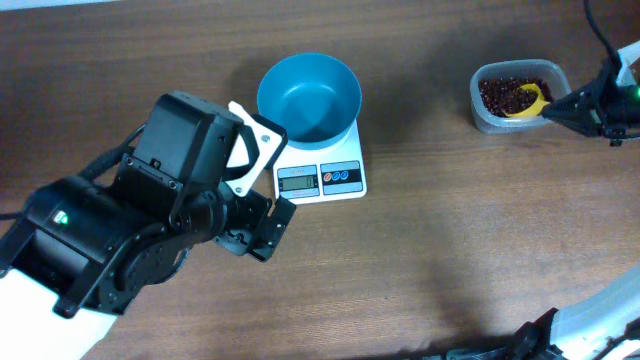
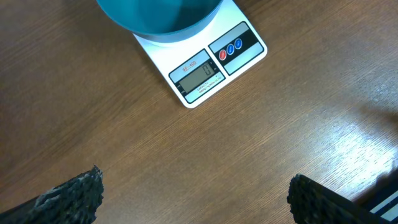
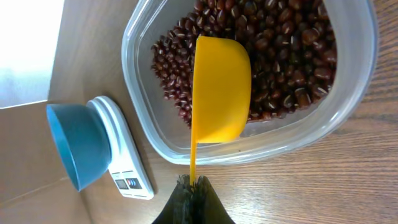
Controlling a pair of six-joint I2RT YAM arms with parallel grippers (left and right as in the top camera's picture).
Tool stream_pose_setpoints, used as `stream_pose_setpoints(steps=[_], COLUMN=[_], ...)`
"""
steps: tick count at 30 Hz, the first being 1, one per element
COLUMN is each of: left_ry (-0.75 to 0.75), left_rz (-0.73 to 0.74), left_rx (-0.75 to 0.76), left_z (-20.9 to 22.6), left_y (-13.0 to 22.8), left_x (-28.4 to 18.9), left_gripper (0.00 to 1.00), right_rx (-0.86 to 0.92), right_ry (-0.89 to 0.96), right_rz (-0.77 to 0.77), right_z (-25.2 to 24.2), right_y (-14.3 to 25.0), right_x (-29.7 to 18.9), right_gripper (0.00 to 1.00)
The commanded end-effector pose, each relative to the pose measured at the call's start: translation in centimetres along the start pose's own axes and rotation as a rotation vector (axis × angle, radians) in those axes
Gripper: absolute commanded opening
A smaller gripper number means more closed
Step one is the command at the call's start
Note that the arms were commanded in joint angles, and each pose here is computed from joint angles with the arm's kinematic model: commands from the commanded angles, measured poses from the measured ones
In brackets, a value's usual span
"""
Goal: Scoop item into bowl and weigh 50g on scale
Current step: 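Lift the filled scoop and carry it over the teal bowl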
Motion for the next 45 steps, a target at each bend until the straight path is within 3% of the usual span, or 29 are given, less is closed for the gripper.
stream_pose_setpoints(steps=[1,13,25,45], left_ry=[-0.015,-0.015,-0.015,-0.015], left_rz=[-0.023,-0.023,-0.023,-0.023], left_rx=[0.003,0.003,0.003,0.003], left_z=[0.3,0.3,0.3,0.3], left_y=[-0.5,-0.5,-0.5,-0.5], left_x=[-0.6,-0.6,-0.6,-0.6], left_gripper=[0.99,0.99,0.99,0.99], right_rx=[0.005,0.008,-0.008,-0.280], right_ry=[-0.086,-0.211,-0.476,-0.592], right_rz=[-0.009,-0.057,-0.040,0.370], right_z=[-0.6,-1.5,1.0,12.8], right_y=[-0.2,-0.5,-0.2,7.0], right_x=[-0.8,-3.1,-3.7,7.3], right_gripper=[0.04,0.04,0.04,0.04])
Point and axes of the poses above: each gripper's point midway between its finger pads, its own x axis out along the fingers, its own z axis along the line the jaws close on, y = z × x, the point moved 8 cm from there along -x, back along the fingers, and after that the axes turned 11 degrees about x, right-handed, at the moved point
